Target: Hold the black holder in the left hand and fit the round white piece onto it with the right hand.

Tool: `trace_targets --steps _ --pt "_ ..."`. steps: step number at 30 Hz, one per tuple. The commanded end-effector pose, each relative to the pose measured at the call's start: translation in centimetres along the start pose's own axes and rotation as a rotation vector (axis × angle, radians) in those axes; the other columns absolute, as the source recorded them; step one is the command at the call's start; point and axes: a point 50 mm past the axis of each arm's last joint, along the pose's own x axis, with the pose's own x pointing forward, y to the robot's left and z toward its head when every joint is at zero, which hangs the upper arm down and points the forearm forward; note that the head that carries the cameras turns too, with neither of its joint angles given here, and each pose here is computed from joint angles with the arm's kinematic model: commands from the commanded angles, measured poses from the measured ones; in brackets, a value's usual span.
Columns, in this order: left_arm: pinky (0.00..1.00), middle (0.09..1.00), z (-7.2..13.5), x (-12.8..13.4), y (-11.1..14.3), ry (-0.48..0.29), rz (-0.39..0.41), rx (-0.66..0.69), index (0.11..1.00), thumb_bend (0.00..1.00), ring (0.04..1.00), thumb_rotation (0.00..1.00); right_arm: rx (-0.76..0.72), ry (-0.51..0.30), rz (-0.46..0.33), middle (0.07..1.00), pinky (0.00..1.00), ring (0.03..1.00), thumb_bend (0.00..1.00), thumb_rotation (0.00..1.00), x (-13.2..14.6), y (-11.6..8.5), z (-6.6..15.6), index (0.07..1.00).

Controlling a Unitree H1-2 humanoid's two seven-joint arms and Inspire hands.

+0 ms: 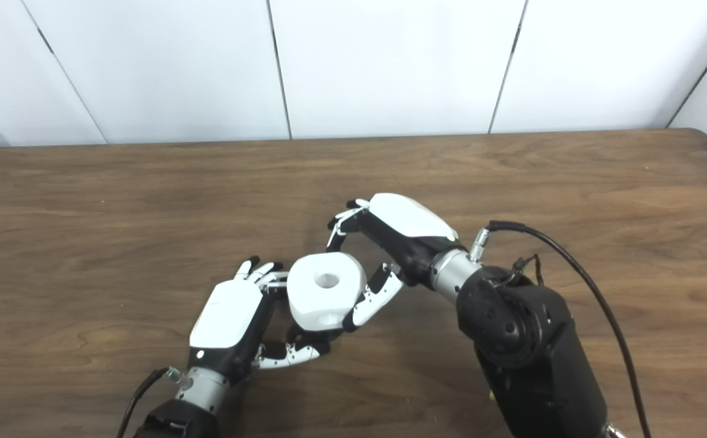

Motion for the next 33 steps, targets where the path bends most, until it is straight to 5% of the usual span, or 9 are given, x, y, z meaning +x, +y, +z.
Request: trace_targets --steps 1,31,32,33 --pt "1.00 0.786 0.3 -0.2 -0.6 -0.012 -0.046 0.005 0.485 0.52 0.896 0.05 -0.017 -0.031 -0.044 0.842 1.00 0.960 0.52 0.13 0.1 -0.6 0.3 0.483" --pt "1.00 0.784 0.3 -0.1 -0.8 -0.015 -0.045 0.005 0.485 0.52 0.896 0.05 -0.065 -0.017 -0.048 0.850 1.00 0.965 0.52 0.15 0.3 0.3 0.0 0.492" --pt "1.00 0.784 0.3 -0.1 -0.8 -0.015 -0.045 0.004 0.485 0.52 0.895 0.05 -0.068 -0.016 -0.047 0.853 1.00 0.965 0.76 0.19 0.3 0.3 -0.1 0.569" --pt "1.00 0.784 0.3 -0.1 -0.8 -0.016 -0.045 0.003 0.485 0.52 0.895 0.05 -0.067 -0.017 -0.046 0.854 1.00 0.965 0.84 0.20 0.3 0.3 -0.1 0.596"
